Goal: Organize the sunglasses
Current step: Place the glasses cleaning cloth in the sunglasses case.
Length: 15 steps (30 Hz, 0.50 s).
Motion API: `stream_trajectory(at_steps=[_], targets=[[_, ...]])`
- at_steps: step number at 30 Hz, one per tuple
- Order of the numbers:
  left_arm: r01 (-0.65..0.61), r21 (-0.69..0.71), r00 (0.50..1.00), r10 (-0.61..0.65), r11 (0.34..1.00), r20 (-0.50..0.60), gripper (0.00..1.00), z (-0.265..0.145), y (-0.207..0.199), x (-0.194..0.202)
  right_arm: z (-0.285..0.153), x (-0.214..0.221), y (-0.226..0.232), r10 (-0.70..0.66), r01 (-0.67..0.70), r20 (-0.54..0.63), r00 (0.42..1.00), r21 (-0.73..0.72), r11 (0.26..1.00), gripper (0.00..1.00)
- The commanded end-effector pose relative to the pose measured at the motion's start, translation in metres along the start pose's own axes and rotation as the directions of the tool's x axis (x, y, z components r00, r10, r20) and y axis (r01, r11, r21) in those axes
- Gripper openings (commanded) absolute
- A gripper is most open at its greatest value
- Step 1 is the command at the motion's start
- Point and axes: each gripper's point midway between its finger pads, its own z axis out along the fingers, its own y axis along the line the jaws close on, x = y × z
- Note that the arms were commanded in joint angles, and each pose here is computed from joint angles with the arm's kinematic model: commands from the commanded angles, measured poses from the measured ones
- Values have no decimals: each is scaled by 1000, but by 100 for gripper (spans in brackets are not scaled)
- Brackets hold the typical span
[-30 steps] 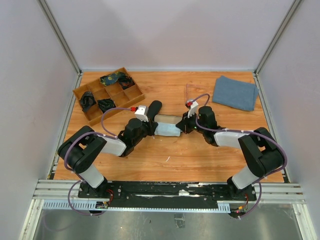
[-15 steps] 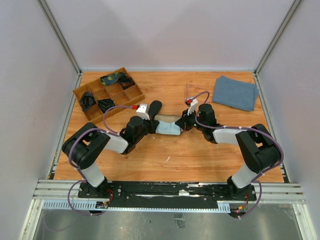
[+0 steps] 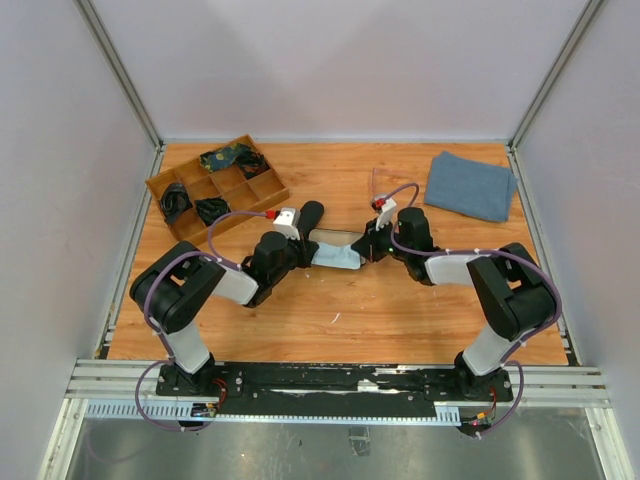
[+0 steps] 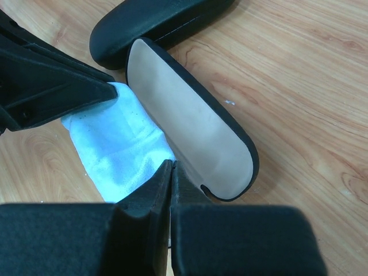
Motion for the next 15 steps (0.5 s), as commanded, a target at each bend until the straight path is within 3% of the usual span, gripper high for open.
stream_trajectory(at_steps=[1, 15], targets=[[-6, 19, 999, 5, 1000, 41, 1, 7, -2, -13, 5, -18, -5, -10, 11, 47, 999, -13, 1000, 1], [-3, 20, 999, 2, 1000, 34, 1, 11, 1, -10, 9, -14, -10, 4, -3, 37, 999, -20, 1000, 1]])
